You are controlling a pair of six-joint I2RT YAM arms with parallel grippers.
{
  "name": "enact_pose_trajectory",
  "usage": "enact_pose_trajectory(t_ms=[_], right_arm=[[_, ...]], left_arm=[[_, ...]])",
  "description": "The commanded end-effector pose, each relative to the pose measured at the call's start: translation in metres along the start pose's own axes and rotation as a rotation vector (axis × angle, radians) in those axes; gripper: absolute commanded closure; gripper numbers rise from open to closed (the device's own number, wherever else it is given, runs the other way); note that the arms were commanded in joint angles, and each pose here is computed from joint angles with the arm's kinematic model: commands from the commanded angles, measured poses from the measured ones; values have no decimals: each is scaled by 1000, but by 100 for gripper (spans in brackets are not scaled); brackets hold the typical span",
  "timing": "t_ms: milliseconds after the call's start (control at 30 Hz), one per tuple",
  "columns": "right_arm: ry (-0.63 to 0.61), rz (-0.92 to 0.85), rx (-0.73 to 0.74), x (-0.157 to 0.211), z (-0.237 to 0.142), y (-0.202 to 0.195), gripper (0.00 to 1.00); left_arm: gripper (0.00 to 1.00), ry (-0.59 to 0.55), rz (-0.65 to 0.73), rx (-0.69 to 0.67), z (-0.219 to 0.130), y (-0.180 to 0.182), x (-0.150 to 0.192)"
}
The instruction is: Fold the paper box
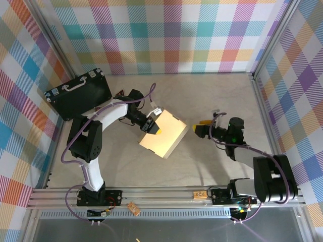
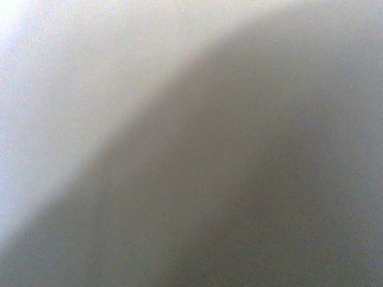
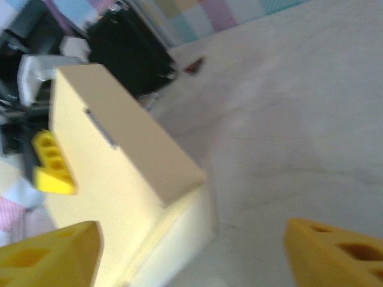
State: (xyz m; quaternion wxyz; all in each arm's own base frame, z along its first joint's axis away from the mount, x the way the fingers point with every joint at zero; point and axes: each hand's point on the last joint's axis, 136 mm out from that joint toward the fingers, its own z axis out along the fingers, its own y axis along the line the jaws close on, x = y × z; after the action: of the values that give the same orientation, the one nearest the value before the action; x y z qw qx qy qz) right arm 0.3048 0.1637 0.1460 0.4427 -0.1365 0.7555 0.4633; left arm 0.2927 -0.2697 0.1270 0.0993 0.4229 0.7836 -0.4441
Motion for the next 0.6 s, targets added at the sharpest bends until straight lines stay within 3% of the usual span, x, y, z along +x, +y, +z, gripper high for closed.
enact_pose_trajectory(t_ms=[0,133,400,567], right_arm=[[-53,10,-162,-15,8,14,36],[-65,141,-102,-13,21,-26,45],[11,52,-218,-2,29,-9,47],[39,-4,-213,-5,39,-4,62]], left_arm=[[69,7,63,22,5,9,7],[68,18,75,32,4,8,10],[68,16,60,42,4,9,9],[68,13,53,47,3,9,8]])
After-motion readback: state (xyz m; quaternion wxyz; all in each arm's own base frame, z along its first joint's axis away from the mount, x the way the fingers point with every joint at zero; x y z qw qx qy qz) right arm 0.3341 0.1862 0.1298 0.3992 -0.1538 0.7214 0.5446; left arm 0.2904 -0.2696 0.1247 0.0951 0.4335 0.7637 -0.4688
